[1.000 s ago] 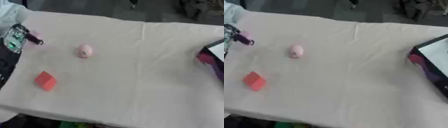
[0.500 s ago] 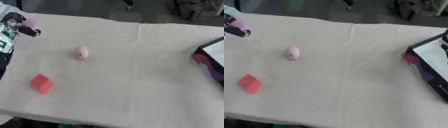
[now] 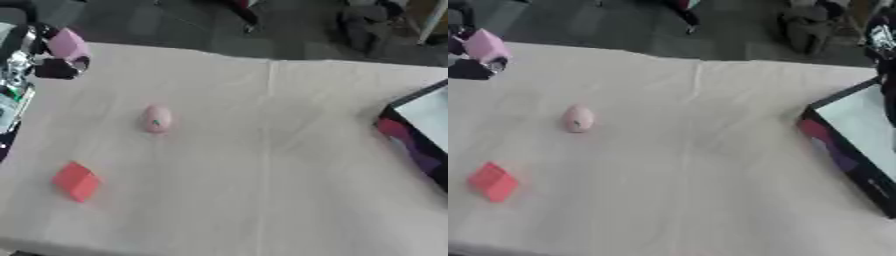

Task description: Pick up the objects with one hand, pass them to the other hand, and then place them into the box on the other side of the table.

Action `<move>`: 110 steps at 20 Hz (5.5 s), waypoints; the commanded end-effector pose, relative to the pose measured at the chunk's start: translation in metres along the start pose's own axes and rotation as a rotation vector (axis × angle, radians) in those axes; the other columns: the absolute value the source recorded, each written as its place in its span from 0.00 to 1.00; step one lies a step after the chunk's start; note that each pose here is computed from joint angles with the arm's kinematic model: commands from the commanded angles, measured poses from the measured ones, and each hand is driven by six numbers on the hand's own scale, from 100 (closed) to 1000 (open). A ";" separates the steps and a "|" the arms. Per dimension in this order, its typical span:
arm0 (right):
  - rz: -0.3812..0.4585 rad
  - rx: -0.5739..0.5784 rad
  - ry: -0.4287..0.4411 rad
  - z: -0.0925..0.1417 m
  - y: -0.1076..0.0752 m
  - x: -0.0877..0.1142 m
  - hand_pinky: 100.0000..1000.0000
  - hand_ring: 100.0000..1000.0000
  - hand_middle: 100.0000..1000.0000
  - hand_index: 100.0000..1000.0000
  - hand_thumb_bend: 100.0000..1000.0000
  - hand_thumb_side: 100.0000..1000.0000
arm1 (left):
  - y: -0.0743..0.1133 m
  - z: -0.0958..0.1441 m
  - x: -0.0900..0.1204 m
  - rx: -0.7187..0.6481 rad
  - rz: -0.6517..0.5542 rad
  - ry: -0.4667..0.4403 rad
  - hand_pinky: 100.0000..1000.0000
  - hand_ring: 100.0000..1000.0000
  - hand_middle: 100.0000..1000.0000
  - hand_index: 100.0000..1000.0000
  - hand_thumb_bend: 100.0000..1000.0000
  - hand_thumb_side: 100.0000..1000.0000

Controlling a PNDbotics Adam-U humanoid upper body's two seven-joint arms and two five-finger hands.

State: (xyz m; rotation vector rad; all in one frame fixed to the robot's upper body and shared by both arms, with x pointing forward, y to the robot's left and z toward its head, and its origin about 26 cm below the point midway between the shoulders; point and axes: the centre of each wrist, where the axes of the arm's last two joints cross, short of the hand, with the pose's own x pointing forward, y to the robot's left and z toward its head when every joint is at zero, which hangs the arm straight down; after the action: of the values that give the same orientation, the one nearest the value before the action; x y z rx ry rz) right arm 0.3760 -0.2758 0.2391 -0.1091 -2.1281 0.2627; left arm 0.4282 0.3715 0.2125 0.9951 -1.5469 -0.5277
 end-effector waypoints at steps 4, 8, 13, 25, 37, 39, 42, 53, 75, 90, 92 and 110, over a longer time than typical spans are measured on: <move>0.106 0.130 -0.097 -0.020 0.017 0.042 1.00 0.98 0.96 0.95 0.00 0.44 | 0.000 0.010 0.016 0.062 0.007 -0.124 0.74 0.51 0.49 0.51 0.03 0.02; 0.162 0.237 -0.122 -0.032 0.039 0.056 1.00 0.97 0.96 0.94 0.00 0.38 | -0.014 0.017 0.022 0.048 0.024 -0.176 0.74 0.51 0.49 0.51 0.03 0.02; 0.200 0.336 -0.138 -0.040 0.069 0.062 1.00 0.97 0.95 0.94 0.00 0.35 | -0.032 0.028 0.032 0.055 0.033 -0.249 0.74 0.50 0.48 0.51 0.02 0.02; 0.296 0.511 -0.152 -0.043 0.125 0.059 1.00 0.97 0.95 0.94 0.00 0.28 | -0.073 0.049 0.054 0.068 0.084 -0.345 0.73 0.48 0.47 0.51 0.00 0.02; 0.374 0.678 -0.190 -0.047 0.172 0.069 1.00 0.96 0.95 0.94 0.00 0.22 | -0.093 0.059 0.062 0.075 0.074 -0.424 0.72 0.48 0.46 0.51 0.00 0.02; 0.382 0.688 -0.190 -0.049 0.178 0.069 1.00 0.96 0.95 0.95 0.00 0.19 | -0.094 0.061 0.067 0.072 0.081 -0.444 0.72 0.48 0.46 0.51 0.00 0.02; 0.385 0.710 -0.191 -0.051 0.187 0.068 1.00 0.96 0.95 0.95 0.00 0.16 | -0.098 0.063 0.073 0.065 0.091 -0.467 0.72 0.48 0.46 0.50 0.00 0.02; 0.353 0.827 -0.227 -0.050 0.203 0.074 0.99 0.96 0.93 0.92 0.00 0.00 | -0.111 0.065 0.084 0.021 0.117 -0.515 0.72 0.48 0.45 0.50 0.00 0.03; 0.406 0.941 -0.256 -0.048 0.220 0.067 0.98 0.94 0.90 0.90 0.13 0.00 | -0.119 0.072 0.102 -0.052 0.204 -0.600 0.71 0.47 0.45 0.50 0.00 0.03; 0.487 0.878 -0.281 -0.046 0.213 0.060 0.97 0.90 0.84 0.86 0.11 0.00 | -0.118 0.080 0.117 -0.065 0.249 -0.646 0.71 0.47 0.44 0.50 0.00 0.03; 0.480 0.875 -0.277 -0.046 0.214 0.059 0.97 0.90 0.84 0.86 0.11 0.00 | -0.119 0.080 0.118 -0.071 0.251 -0.646 0.71 0.47 0.44 0.50 0.00 0.03; 0.494 0.875 -0.263 -0.046 0.218 0.051 0.98 0.92 0.85 0.88 0.11 0.00 | -0.121 0.083 0.129 -0.070 0.273 -0.677 0.70 0.46 0.44 0.50 0.00 0.03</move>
State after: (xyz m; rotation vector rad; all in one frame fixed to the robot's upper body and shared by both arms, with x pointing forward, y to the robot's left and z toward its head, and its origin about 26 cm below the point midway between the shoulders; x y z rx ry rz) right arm 0.3830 -0.0490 0.2479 -0.0705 -1.9991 1.5242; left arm 0.3892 0.1876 0.1576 0.5451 -2.1564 -0.7627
